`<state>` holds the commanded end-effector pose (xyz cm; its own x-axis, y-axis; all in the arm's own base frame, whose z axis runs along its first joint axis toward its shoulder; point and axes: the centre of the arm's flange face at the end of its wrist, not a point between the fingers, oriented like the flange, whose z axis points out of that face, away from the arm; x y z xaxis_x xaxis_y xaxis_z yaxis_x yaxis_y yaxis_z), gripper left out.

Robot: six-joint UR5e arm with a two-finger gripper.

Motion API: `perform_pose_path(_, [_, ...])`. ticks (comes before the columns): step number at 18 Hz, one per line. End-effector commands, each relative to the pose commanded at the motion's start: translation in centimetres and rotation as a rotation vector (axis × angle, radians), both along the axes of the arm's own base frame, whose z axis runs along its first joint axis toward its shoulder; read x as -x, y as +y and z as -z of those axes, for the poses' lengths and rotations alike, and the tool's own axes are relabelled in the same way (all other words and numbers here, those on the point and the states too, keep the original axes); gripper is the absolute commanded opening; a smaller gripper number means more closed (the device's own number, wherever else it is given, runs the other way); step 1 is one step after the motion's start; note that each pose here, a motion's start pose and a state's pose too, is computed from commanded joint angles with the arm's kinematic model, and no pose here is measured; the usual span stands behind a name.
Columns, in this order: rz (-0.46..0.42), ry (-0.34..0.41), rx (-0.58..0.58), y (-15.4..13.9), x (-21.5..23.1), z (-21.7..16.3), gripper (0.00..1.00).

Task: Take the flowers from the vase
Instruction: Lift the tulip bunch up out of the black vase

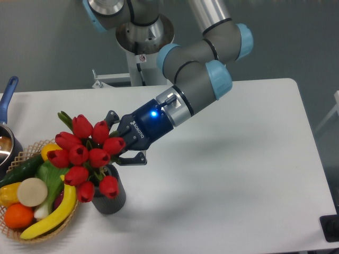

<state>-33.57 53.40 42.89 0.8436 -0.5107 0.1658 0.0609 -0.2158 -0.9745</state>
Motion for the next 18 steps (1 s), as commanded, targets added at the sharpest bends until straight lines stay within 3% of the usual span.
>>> perform_pose_path(13, [-0.046,-0.023,-0.027,-0.9,3.2,-5.4,0.11])
perform_pose_path(18, [-0.089,-0.026,-0.014,-2.1,5.5,-5.0,0.09])
